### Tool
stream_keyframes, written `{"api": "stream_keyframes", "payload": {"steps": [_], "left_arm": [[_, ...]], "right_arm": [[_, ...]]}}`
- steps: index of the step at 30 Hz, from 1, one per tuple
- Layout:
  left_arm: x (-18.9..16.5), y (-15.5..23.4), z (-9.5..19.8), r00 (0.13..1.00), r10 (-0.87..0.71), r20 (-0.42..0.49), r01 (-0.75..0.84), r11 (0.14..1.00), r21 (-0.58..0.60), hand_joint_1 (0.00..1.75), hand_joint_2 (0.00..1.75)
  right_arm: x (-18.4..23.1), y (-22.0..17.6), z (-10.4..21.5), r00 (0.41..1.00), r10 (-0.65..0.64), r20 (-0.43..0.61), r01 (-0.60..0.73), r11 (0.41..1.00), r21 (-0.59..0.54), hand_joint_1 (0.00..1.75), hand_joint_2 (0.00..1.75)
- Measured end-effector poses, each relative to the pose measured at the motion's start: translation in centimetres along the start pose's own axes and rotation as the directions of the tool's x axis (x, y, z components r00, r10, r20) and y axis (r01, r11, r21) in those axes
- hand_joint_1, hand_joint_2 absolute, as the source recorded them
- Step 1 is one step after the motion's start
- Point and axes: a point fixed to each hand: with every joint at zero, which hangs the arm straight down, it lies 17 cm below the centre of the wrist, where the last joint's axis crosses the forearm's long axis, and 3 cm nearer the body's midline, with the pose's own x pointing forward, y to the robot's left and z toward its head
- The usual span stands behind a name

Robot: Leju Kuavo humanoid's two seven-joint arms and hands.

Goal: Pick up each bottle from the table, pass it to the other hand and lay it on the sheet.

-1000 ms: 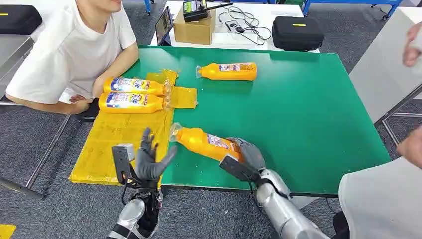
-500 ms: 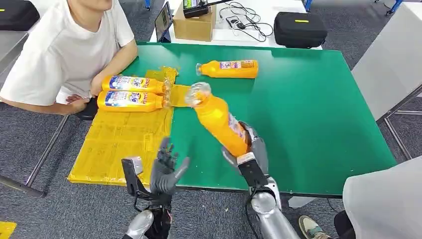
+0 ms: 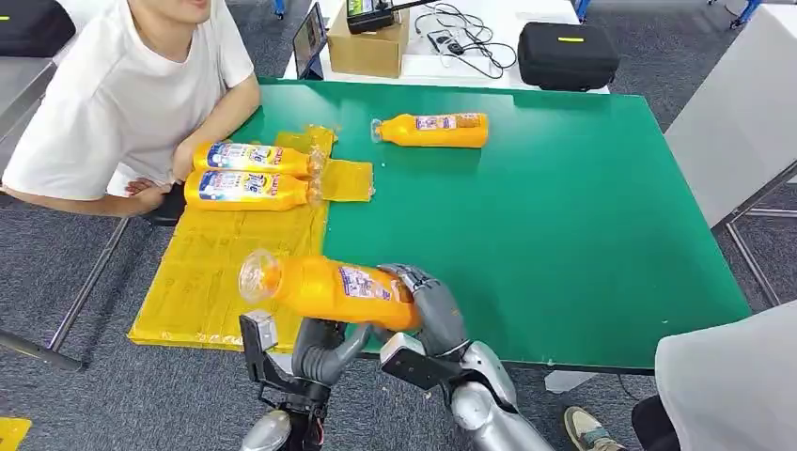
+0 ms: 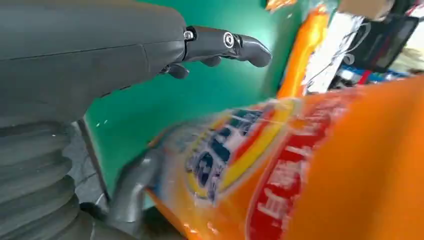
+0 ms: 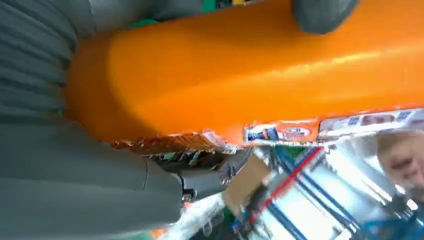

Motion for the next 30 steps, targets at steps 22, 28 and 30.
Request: {"api": "stream_keyframes", "payload": {"steps": [22,28,30], "left_arm": [[1.9,1.7,-0.1,0.96,0.282,-0.007,-0.282,0.959,-0.01,1.75,1.75],[3.1,1.0,0.4,0.951,0.309,0.023,-0.306,0.949,-0.077,1.75,1.75],[3.4,1.0,0.5,0.945,0.326,0.029,-0.322,0.942,-0.09,1.75,1.75]], "right_arm": [[-0.3,6.5,0.8,1.0,-0.017,-0.007,0.018,0.947,0.32,0.0,0.0],[0.2,7.3,0.9,0.998,-0.066,-0.005,0.063,0.929,0.364,0.0,0.0],[0.3,7.3,0.9,0.997,-0.074,-0.003,0.07,0.929,0.362,0.0,0.0]]}}
